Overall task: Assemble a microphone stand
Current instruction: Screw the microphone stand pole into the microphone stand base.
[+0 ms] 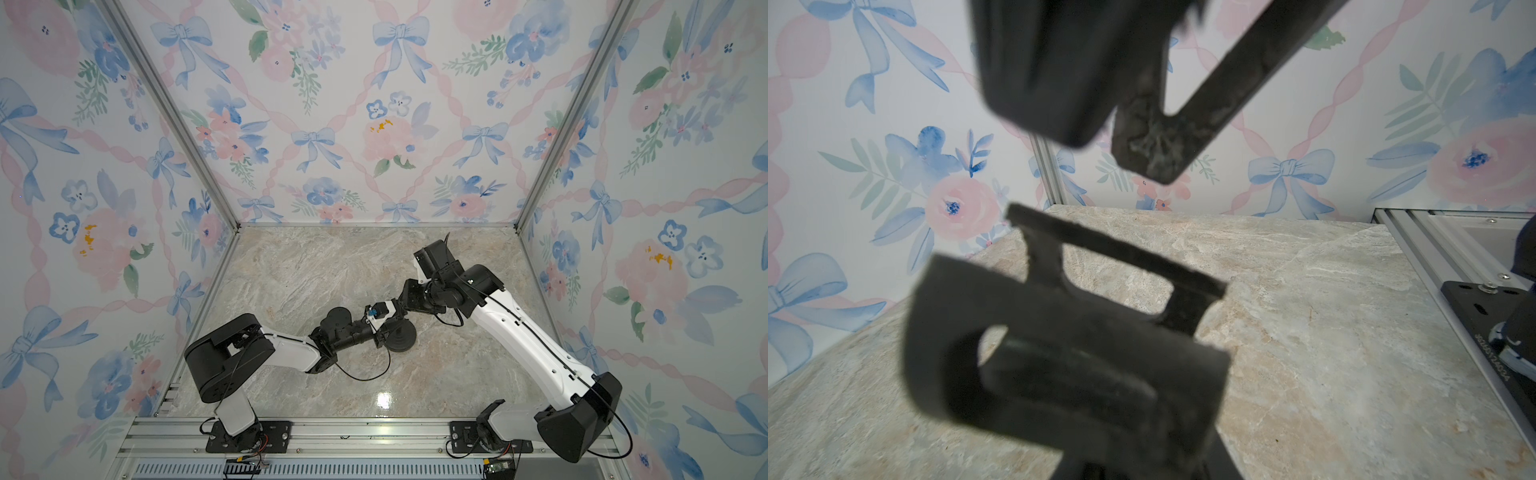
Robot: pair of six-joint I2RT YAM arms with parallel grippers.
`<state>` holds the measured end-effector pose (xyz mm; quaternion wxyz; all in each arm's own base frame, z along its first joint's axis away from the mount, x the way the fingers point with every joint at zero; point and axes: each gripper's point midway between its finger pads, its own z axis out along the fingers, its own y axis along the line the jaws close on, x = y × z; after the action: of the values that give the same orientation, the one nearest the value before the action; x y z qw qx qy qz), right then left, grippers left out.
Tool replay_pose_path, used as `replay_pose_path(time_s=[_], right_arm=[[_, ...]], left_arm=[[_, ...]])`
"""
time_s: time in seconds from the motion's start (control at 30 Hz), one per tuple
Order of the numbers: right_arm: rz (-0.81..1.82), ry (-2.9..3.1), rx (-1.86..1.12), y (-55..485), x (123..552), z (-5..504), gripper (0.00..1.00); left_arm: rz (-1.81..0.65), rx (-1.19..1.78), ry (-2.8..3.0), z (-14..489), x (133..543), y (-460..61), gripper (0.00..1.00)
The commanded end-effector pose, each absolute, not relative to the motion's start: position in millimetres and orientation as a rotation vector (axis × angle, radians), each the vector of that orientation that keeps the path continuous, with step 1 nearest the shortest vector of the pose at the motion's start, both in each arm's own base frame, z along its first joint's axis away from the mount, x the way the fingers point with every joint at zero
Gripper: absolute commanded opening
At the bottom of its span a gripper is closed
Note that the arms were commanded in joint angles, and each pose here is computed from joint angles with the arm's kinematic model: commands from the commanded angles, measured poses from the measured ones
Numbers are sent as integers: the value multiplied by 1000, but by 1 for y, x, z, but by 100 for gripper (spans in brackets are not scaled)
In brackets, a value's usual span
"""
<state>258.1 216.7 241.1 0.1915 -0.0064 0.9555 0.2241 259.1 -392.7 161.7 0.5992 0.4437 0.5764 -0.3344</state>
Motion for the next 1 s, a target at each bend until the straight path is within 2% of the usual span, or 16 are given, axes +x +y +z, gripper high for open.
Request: replay_pose_path(time_s=[0.0,0.13,0.27,0.33,0.47,0.5,0.6,0.67,0.8,0.97], right_arm=[[612,2709,43,219,265,225,40],[618,2690,141,216,268,214,30],[653,2694,271,217,269,203,15],[665,2698,309,219,267,200,13],[698,2693,374,221,263,196,9],[709,2685,398,220,263,195,5],[749,2657,471,219,261,194,5],[769,2651,501,219,259,192,6],[778,2649,519,218,254,191,13],[796,2634,529,216,249,195,16]], left_arm=[[-758,1070,1416,132,259,-392,21],[-749,1065,1419,132,260,-391,23],[-752,1062,1422,132,260,-391,24],[-748,1060,1425,131,261,-390,26],[-738,1050,1430,132,262,-388,37],[-735,1048,1429,133,262,-387,39],[-733,1037,1425,136,263,-387,49],[-731,1035,1425,137,264,-387,50],[-731,1025,1424,140,265,-388,50],[-730,1015,1416,144,268,-390,44]])
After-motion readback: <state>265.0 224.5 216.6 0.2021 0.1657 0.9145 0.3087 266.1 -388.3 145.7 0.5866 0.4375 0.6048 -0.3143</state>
